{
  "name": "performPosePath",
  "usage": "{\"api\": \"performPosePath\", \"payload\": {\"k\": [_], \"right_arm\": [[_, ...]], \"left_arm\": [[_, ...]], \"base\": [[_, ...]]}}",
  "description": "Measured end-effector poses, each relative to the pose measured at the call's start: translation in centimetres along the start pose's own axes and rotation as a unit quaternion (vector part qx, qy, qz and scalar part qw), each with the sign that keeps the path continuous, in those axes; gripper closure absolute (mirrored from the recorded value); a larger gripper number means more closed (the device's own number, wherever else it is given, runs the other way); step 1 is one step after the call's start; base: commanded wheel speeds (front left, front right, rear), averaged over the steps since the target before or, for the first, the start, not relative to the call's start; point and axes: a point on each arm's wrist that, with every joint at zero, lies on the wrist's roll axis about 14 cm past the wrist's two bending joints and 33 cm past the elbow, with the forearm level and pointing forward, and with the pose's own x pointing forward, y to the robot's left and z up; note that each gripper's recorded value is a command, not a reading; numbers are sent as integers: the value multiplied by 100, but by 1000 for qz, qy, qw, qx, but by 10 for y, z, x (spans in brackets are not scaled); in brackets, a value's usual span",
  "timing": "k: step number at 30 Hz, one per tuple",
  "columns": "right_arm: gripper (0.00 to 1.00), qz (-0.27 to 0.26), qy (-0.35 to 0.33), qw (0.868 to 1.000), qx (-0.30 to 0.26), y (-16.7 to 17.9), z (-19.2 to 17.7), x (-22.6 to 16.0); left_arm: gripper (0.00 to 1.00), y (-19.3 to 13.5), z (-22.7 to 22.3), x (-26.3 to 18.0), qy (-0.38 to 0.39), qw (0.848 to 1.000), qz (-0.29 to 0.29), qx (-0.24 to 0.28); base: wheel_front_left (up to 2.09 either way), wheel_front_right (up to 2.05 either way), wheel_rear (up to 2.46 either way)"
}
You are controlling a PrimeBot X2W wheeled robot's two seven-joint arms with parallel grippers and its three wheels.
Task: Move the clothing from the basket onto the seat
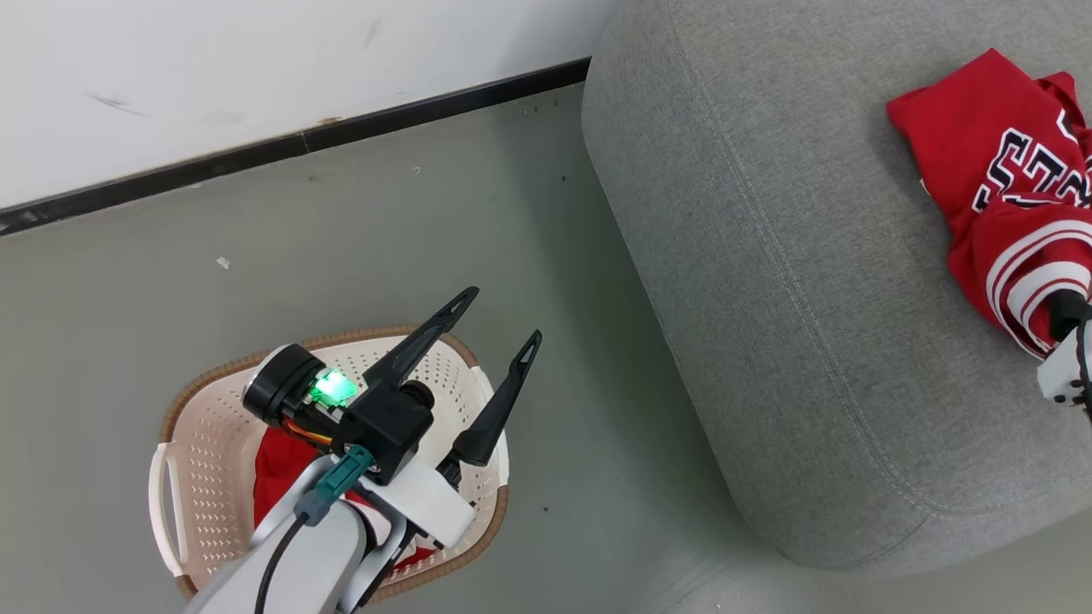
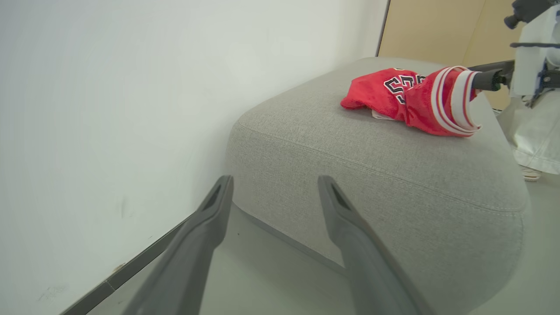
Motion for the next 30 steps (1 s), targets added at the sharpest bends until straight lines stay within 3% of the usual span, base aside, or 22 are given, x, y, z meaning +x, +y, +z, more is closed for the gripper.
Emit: {"api": "performPosePath", "payload": {"k": [22, 30], "right_arm": [[0, -14, -39, 999, 22, -1, -7, -82], [0, 30, -94, 995, 19, 31, 27, -86]], "left_arm": [[0, -5, 14, 3, -18, 1000, 17, -7], [0, 16, 17, -12, -19, 997, 69, 1]], "base": [[0, 0, 0], [0, 0, 0]]}}
